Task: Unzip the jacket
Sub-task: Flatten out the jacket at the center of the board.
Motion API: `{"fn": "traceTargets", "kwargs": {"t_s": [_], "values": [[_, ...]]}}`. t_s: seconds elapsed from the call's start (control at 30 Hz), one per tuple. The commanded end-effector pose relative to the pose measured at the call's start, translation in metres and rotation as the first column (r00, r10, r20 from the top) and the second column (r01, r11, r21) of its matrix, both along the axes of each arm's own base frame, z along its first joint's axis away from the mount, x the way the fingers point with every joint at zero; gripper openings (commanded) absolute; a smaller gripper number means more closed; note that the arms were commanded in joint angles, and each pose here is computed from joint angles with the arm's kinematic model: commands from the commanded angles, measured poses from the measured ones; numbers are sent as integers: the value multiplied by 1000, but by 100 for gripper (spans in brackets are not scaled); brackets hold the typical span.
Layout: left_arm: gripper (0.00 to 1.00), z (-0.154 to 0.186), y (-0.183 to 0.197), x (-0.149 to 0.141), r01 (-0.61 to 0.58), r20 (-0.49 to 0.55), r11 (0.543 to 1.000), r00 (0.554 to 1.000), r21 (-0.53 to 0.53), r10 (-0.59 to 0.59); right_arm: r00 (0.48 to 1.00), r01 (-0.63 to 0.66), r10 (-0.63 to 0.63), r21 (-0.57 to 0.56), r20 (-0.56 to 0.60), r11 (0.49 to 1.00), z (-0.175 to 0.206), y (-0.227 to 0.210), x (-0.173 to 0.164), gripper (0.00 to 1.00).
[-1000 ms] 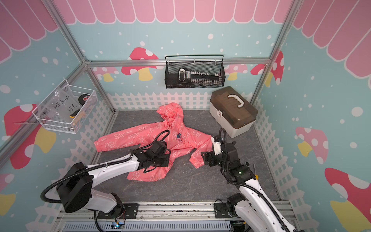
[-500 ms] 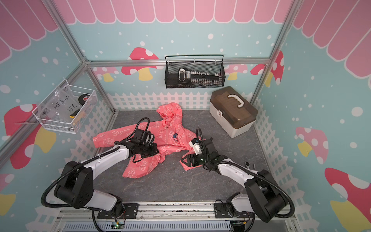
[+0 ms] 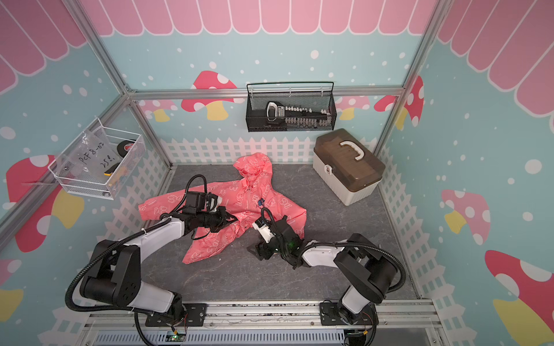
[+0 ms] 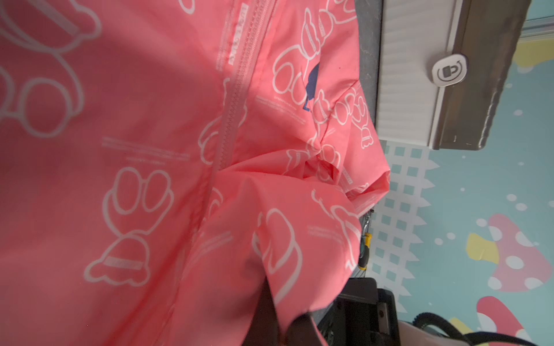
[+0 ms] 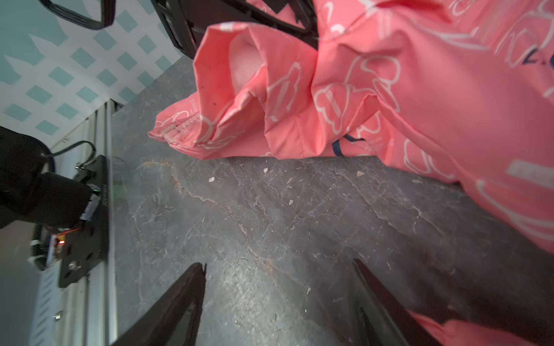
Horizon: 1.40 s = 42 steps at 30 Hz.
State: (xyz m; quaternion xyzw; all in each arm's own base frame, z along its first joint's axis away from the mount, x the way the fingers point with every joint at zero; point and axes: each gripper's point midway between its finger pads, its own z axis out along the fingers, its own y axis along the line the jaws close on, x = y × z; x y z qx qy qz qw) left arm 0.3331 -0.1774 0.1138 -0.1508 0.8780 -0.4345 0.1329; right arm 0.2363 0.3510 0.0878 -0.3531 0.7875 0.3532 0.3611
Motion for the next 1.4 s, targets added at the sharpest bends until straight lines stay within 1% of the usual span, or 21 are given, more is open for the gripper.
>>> {"fn": "traceTargets", "kwargs": {"t_s": [0.0, 0.1, 0.17, 0.23, 0.37, 0.43, 0.47, 0.53, 0.6, 0.73, 0.83, 0.9, 1.03, 1.13, 1.23, 1.37], "values": [[0, 34, -10, 5, 11, 60, 992, 998, -128, -3, 970, 79, -64, -53, 235, 995, 4, 1, 30, 73], [0, 39, -11, 3, 9, 54, 988, 999, -152, -1, 952, 102, -87, -36, 292, 994, 0, 9, 38, 73], [0, 40, -11, 2, 10, 47, 987, 999, -160, -2, 943, 124, -103, -46, 317, 991, -7, 16, 43, 71], [0, 40, -11, 0, 10, 38, 986, 999, -169, -3, 937, 133, -118, -24, 330, 991, -9, 23, 45, 71], [0, 40, -12, -3, 11, 31, 984, 999, -177, -5, 927, 138, -170, 117, 335, 984, 2, 35, 46, 70], [0, 41, -12, -4, 11, 30, 983, 1000, -184, -5, 919, 122, -176, 171, 352, 978, 16, 42, 44, 70], [0, 41, -12, -5, 11, 30, 983, 1000, -186, -6, 923, 113, -164, 161, 349, 980, 7, 46, 41, 70], [0, 40, -12, -6, 11, 27, 982, 1000, -186, -6, 919, 106, -161, 167, 360, 980, 9, 50, 38, 72], [0, 41, -12, -7, 13, 28, 982, 1000, -189, -8, 907, 151, -204, 167, 369, 974, 10, 49, 42, 76], [0, 41, -12, -8, 13, 30, 981, 1000, -196, -7, 922, 119, -171, 165, 347, 979, 7, 58, 39, 75], [0, 40, -12, -9, 11, 30, 982, 1000, -190, -5, 923, 146, -199, 181, 329, 973, 6, 60, 43, 73], [0, 37, -11, -10, 10, 27, 984, 1000, -178, -5, 920, 173, -223, 177, 323, 969, 4, 59, 48, 71], [0, 34, -10, -12, 7, 22, 985, 1000, -170, -4, 911, 231, -263, 134, 319, 964, 0, 58, 59, 65], [0, 34, -9, -12, 7, 22, 986, 1000, -169, -3, 899, 268, -293, 120, 326, 956, 0, 55, 65, 59], [0, 35, -9, -12, 8, 25, 986, 1000, -167, -4, 885, 306, -320, 97, 339, 947, -2, 49, 70, 49], [0, 34, -8, -13, 8, 25, 988, 1000, -157, -4, 867, 354, -342, 35, 361, 935, -5, 39, 75, 30]]}}
